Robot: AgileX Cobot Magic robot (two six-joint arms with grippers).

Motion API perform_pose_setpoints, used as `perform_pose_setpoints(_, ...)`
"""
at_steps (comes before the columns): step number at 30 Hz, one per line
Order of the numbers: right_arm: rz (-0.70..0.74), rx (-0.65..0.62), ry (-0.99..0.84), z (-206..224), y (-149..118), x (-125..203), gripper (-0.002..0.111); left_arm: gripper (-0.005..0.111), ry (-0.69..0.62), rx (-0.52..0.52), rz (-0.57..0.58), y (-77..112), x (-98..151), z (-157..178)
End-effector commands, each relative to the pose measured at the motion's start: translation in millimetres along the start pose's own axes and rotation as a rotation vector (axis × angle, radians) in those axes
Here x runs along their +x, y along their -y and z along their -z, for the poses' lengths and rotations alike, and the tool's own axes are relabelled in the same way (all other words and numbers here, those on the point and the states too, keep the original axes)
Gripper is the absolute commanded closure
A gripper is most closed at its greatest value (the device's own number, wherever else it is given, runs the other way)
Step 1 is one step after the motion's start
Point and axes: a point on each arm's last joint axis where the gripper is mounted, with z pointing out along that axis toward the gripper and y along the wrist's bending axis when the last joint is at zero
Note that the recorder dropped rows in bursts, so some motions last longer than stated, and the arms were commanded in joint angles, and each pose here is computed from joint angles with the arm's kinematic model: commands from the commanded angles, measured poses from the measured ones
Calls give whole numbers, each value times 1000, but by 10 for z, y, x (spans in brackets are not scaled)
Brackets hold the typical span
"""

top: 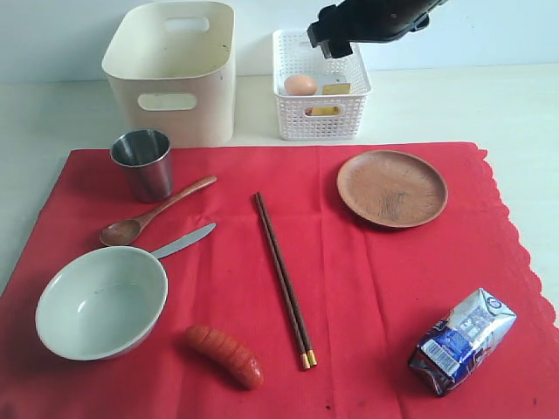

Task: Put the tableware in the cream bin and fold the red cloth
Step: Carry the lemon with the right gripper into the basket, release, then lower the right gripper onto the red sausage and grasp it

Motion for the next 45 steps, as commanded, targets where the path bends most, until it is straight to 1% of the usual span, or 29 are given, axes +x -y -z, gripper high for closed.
perform_pose_setpoints(1, 88, -35, -119, 232, -181, 53, 33, 106, 9, 5, 4, 3, -7, 5)
perform_pose_setpoints(2, 137, -47, -144, 294, -251, 92, 36, 106, 9, 5, 4, 3, -7, 5)
perform_pose_setpoints(3, 192, -64, -158, 359, -347, 141, 43, 106, 9, 5, 4, 3, -7, 5)
perform_pose_setpoints(5, 232, -91, -154, 529, -497, 259, 63, 106, 9, 5, 4, 3, -7, 5)
perform_pose_setpoints(7, 251, -111, -127, 714, -591, 383, 82, 106, 9, 5, 4, 3, -7, 5)
perform_pose_setpoints(8, 246, -120, -113, 778, -628, 455, 88, 106, 9, 5, 4, 3, -7, 5)
perform_pose_setpoints(12, 226, -174, -72, 958, -789, 654, 104, 106, 9, 5, 4, 3, -7, 5)
perform_pose_setpoints(13, 228, -198, -68, 981, -859, 727, 107, 106, 9, 5, 4, 3, -7, 5)
perform_pose_setpoints(14, 244, -232, -73, 978, -972, 839, 108, 106, 9, 5, 4, 3, -7, 5)
perform_pose_setpoints(18, 357, -337, -157, 944, -1420, 1156, 108, 106, 9, 5, 4, 3, -7, 5)
perform_pose_setpoints(19, 379, -349, -173, 923, -1496, 1208, 108, 106, 9, 5, 4, 3, -7, 5)
perform_pose_setpoints(20, 415, -369, -197, 889, -1640, 1286, 108, 106, 9, 5, 4, 3, -7, 5)
perform_pose_setpoints(21, 432, -378, -208, 861, -1708, 1327, 108, 106, 9, 5, 4, 3, -7, 5)
perform_pose_setpoints(23, 484, -403, -241, 722, -1940, 1483, 108, 106, 9, 5, 4, 3, -7, 5)
perform_pose_setpoints(24, 489, -407, -255, 685, -1995, 1530, 107, 106, 9, 5, 4, 3, -7, 5)
perform_pose_setpoints(25, 482, -406, -274, 623, -2083, 1605, 100, 106, 9, 5, 4, 3, -7, 5)
perform_pose_setpoints(26, 480, -407, -282, 590, -2117, 1639, 96, 106, 9, 5, 4, 3, -7, 5)
perform_pose_setpoints(27, 489, -411, -298, 547, -2181, 1702, 87, 106, 9, 5, 4, 3, -7, 5)
perform_pose_setpoints(28, 496, -413, -303, 529, -2207, 1729, 81, 106, 9, 5, 4, 3, -7, 5)
perform_pose_setpoints(29, 498, -419, -305, 504, -2247, 1761, 72, 106, 9, 5, 4, 3, -7, 5)
perform_pose_setpoints(31, 500, -428, -299, 501, -2290, 1781, 62, 106, 9, 5, 4, 3, -7, 5)
perform_pose_setpoints(34, 498, -433, -289, 502, -2303, 1777, 60, 106, 9, 5, 4, 3, -7, 5)
perform_pose_setpoints(39, 493, -441, -332, 418, -2365, 1884, 60, 106, 9, 5, 4, 3, -7, 5)
perform_pose_setpoints(45, 549, -437, -389, 259, -2428, 2062, 60, 106, 9, 5, 4, 3, -7, 5)
